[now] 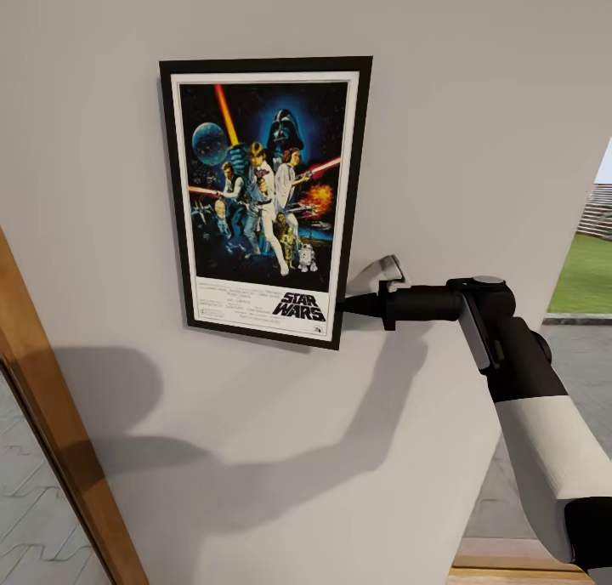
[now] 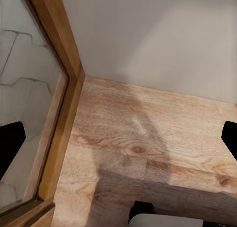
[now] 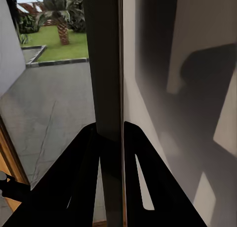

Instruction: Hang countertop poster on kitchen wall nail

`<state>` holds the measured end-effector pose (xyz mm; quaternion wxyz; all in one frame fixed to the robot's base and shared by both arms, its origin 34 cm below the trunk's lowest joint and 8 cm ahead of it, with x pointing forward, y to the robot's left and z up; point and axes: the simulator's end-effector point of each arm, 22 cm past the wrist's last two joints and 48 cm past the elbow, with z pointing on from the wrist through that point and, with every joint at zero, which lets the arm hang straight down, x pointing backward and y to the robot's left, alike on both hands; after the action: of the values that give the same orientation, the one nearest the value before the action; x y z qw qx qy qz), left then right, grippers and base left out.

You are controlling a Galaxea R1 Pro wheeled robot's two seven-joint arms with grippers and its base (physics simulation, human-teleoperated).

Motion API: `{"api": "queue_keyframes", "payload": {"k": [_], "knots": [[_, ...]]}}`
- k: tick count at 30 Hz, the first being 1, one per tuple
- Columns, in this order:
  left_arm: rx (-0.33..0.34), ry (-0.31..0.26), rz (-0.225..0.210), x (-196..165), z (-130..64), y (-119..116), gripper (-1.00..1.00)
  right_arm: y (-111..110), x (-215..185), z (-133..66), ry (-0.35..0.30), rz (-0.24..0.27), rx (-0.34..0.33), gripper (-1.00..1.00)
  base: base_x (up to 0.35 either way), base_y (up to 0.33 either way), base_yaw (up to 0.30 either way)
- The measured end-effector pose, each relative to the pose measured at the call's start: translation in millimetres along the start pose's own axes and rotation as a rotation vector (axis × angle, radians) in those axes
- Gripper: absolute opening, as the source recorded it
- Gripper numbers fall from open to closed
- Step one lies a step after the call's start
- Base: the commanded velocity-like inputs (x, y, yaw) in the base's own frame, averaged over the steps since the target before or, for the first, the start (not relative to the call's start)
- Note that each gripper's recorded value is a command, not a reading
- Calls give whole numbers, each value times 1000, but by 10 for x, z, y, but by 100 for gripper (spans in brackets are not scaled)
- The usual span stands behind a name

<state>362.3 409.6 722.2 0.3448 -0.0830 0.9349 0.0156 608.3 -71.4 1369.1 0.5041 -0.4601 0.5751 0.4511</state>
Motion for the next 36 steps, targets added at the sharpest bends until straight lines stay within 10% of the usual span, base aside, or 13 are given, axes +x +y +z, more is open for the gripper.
{"api": "queue_keyframes", "payload": {"k": [14, 15, 16, 36], "knots": [[0, 0, 0, 2, -3, 0, 100, 2, -1, -1, 0, 1, 0, -100, 55, 0, 0], [0, 1, 0, 1, 0, 0, 100, 532, 61, -57, 51, -67, -203, 100, 76, 0, 0], [0, -1, 0, -1, -3, 0, 100, 46, -25, -23, -6, -22, -15, 100, 49, 0, 0], [0, -1, 0, -1, -2, 0, 100, 33, -26, -3, -9, 12, -12, 100, -13, 0, 0]]}}
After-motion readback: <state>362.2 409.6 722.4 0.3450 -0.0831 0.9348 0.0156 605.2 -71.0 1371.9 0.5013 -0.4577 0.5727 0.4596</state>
